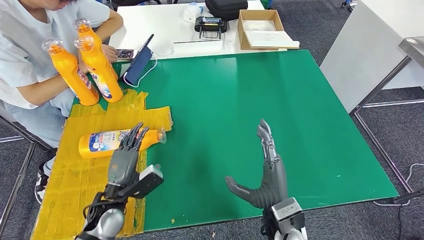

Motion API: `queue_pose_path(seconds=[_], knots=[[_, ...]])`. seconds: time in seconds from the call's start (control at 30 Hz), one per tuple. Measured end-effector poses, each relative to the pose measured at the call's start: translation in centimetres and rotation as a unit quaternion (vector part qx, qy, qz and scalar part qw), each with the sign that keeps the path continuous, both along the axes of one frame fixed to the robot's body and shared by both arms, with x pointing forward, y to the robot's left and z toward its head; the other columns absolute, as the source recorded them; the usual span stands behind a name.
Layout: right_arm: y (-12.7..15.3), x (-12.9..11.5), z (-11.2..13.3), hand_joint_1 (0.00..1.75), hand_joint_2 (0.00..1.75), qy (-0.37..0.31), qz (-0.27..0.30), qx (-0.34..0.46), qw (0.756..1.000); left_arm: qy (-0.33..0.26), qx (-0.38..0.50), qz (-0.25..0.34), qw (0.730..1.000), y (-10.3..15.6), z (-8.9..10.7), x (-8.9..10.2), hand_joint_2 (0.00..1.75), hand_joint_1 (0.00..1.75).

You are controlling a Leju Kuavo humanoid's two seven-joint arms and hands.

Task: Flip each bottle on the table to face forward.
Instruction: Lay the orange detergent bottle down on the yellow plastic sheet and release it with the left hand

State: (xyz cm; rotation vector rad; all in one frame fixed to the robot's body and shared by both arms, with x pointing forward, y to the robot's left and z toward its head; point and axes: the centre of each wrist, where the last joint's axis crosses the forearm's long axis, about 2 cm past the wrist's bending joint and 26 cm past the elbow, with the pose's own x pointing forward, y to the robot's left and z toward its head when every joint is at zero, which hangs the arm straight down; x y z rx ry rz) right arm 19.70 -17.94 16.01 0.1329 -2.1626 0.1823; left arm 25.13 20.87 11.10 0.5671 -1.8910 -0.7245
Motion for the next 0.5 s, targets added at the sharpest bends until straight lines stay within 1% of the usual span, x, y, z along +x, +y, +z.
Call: queue_pose_path(seconds=[0.1,0.2,0.3,0.4,0.47,0.5], knots=[[-1.2,-0.8,-0.6,0.00,1.75,0.009,-0.021,-0.006,1.000,0.002,-0.060,-0.029,0.998,-0.5,0.5,-2.8,1.75,0.00],[-1.9,-1.4,-0.9,0.00,1.75,0.017,-0.035,-0.011,0.999,0.029,-0.123,-0.057,0.990,-0.8,0.6,-4.4,1.75,0.00],[-2.3,-1.7,-1.1,0.00,1.75,0.021,-0.042,-0.013,0.999,0.039,-0.144,-0.068,0.986,-1.0,0.6,-5.3,1.75,0.00],[-2.5,-1.8,-1.2,0.00,1.75,0.023,-0.045,-0.015,0.999,0.041,-0.153,-0.073,0.985,-1.0,0.7,-5.7,1.75,0.00],[-2.5,-1.8,-1.2,0.00,1.75,0.025,-0.045,-0.015,0.999,0.062,-0.183,-0.087,0.977,-1.1,0.6,-5.8,1.75,0.00],[-2.6,-1.8,-1.2,0.00,1.31,0.026,-0.046,-0.015,0.998,0.082,-0.215,-0.101,0.968,-1.1,0.6,-5.8,1.75,0.00]])
